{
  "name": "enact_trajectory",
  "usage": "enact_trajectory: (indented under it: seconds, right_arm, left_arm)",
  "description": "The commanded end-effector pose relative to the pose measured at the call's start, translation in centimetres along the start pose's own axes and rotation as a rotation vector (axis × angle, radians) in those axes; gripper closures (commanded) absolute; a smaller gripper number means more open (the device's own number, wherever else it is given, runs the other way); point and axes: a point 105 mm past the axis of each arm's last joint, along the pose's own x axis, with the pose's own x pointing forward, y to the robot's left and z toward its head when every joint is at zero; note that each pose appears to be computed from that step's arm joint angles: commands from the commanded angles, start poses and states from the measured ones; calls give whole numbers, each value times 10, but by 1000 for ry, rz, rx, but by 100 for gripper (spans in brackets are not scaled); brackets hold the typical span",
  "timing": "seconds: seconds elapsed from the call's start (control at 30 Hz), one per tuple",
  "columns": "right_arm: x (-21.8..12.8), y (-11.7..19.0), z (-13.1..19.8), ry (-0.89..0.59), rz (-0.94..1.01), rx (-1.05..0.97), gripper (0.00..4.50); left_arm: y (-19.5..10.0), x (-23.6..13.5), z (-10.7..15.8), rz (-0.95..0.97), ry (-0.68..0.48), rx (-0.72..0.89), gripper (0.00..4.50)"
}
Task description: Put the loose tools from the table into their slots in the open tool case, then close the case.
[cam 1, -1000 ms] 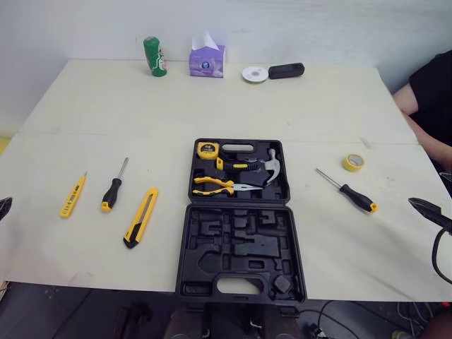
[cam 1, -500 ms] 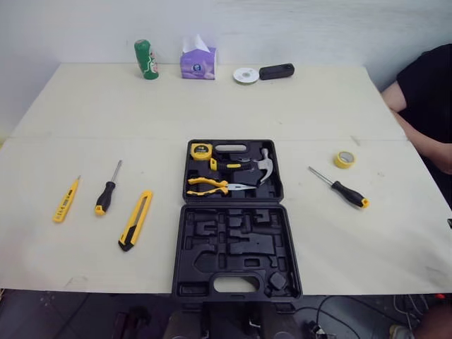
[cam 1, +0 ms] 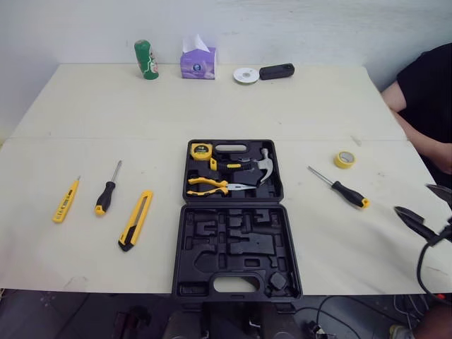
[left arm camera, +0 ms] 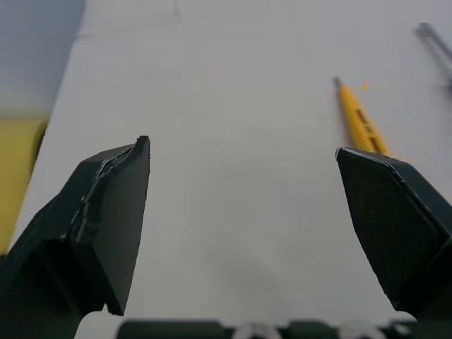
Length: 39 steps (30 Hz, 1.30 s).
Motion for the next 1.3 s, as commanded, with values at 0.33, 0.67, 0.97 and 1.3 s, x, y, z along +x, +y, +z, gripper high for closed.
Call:
enact_trajectory:
  seconds: [0.33,0.67,0.97,1.3]
  right_arm:
    - [54,70,105,-395,415,3,0]
    - [75,113,169,-616,642,-50,0]
    - [78,137,188,-640,752,-61,0]
    - [80,147,196,-631,777,-69,0]
  left_arm:
    - [-85,34,27,-150,177,-158,6]
    - [-137,63,27,-174,356,-203,6]
    - [-159,88,19,-160,449,-205,6]
    - [-170,110,13,-170,486,-174,6]
